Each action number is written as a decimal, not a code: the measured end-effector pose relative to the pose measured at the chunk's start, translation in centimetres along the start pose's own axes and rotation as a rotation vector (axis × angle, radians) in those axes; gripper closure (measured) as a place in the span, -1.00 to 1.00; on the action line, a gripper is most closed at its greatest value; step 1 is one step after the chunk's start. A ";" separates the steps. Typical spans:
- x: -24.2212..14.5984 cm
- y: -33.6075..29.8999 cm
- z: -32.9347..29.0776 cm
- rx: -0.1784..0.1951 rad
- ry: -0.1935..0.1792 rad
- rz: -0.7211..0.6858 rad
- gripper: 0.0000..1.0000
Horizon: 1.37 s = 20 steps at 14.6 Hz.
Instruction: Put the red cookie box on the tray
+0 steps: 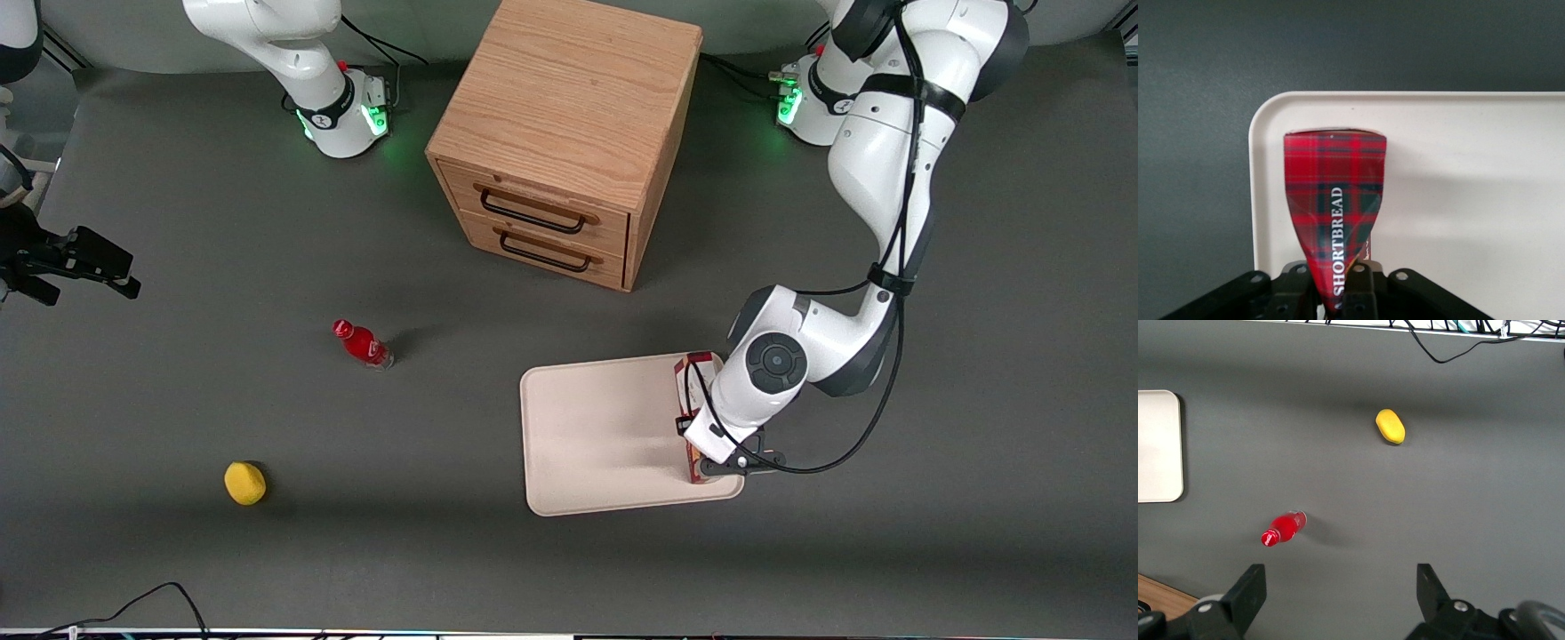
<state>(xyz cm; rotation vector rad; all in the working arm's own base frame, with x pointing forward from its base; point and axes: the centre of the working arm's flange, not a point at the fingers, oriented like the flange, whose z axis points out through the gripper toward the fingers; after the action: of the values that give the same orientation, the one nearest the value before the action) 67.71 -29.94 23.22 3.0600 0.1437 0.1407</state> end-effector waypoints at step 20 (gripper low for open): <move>-1.8 -18.4 -36.0 0.153 -0.137 0.221 -1.00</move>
<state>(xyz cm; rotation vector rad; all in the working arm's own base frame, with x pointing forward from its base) 60.83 -9.34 57.33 3.2163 -0.2014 -0.0719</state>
